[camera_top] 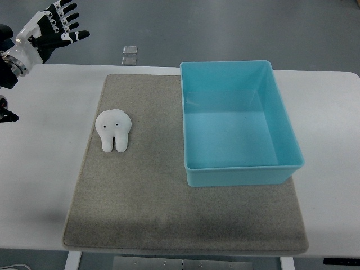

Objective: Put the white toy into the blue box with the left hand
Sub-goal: 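Reach the open left hand forward toward the white tooth toy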

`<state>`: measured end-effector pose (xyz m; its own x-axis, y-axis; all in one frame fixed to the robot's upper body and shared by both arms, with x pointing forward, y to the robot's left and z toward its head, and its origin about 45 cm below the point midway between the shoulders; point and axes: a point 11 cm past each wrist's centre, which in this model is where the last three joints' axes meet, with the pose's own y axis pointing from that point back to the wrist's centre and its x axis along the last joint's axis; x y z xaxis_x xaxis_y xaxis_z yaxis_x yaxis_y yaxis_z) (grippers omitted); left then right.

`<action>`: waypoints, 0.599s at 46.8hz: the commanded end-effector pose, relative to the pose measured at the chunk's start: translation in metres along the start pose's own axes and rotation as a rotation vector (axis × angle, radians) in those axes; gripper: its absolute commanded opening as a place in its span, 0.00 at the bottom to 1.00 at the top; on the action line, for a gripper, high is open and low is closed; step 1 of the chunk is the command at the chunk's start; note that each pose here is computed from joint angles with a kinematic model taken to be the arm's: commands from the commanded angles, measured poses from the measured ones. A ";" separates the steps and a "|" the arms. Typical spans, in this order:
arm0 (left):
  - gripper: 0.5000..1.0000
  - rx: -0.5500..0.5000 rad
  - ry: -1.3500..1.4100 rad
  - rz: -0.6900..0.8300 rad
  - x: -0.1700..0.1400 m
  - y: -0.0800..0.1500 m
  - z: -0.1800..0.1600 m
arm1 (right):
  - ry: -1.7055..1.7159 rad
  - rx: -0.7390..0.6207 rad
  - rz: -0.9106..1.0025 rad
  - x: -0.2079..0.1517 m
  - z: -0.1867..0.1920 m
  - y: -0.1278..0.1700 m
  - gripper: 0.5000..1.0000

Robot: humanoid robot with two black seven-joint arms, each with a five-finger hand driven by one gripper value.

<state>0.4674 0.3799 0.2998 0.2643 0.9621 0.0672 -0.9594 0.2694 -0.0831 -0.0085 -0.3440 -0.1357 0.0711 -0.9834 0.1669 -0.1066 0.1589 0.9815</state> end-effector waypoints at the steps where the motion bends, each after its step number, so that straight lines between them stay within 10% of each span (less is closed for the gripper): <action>1: 0.99 0.013 -0.033 -0.011 -0.001 0.000 -0.001 | 0.000 -0.001 0.000 0.000 0.000 0.000 0.87; 28: 0.97 0.103 -0.429 -0.141 -0.023 -0.009 0.001 | 0.000 0.001 0.000 0.000 0.000 0.000 0.87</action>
<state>0.4708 0.3583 0.2983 0.3327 0.8512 0.4060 -0.9363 0.3494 0.0347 -0.0084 -0.3440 -0.1357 0.0711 -0.9834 0.1668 -0.1067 0.1588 0.9815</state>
